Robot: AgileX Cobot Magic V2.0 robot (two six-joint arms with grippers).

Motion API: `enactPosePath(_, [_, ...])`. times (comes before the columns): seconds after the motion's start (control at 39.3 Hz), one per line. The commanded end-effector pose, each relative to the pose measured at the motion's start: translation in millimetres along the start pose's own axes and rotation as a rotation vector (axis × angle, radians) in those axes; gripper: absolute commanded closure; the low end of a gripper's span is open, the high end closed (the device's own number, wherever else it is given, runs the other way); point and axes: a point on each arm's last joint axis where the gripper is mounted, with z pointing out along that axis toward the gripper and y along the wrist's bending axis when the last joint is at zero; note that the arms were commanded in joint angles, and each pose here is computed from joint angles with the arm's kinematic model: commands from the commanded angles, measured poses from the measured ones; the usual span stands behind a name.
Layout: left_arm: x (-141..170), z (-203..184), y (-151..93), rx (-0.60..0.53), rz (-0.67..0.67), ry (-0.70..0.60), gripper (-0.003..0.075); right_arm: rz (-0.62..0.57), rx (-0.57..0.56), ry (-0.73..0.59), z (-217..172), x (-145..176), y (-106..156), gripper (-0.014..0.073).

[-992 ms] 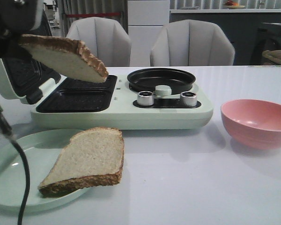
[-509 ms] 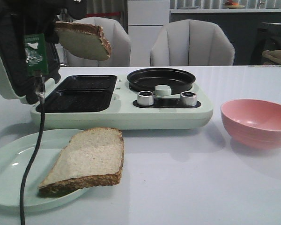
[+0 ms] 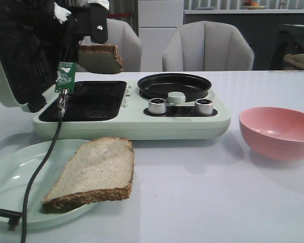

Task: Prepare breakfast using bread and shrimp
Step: 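Lift the bread slice with the left gripper and lower it onto the sandwich plate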

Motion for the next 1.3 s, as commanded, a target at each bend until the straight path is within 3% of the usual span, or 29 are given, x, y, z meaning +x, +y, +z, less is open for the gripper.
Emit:
enactPosePath(0.0, [0.9,-3.4,19.0,-0.057,-0.012,-0.004,0.0587,-0.022,0.006,-0.129,-2.8,-15.3,-0.1,0.0442])
enactPosePath(0.2, [8.0,9.3,1.5,-0.026,-0.001,0.070,0.0587,-0.022,0.006,-0.129,-2.8,-15.3,-0.1,0.0442])
enactPosePath(0.48, [7.3,9.9,-10.2,0.032,-0.050,0.044,0.0573,-0.022,0.006,-0.129,-2.8,-15.3,-0.1,0.0442])
enactPosePath(0.61, [5.7,9.6,-11.5,0.044,-0.075,0.034,0.0477,-0.022,0.006,-0.129,-2.8,-15.3,-0.1,0.0442])
enactPosePath(0.76, [3.2,8.2,-12.2,0.049,-0.094,0.032,0.0215,-0.022,0.006,-0.129,-2.8,-15.3,-0.1,0.0442])
enactPosePath(0.84, [1.2,6.3,-11.6,0.050,-0.106,0.029,0.0136,-0.022,0.006,-0.129,-2.8,-15.3,-0.1,0.0442])
enactPosePath(1.27, [-4.6,-34.9,16.6,0.057,-0.416,0.067,0.0139,-0.022,0.006,-0.129,-2.8,-15.3,-0.1,0.0442])
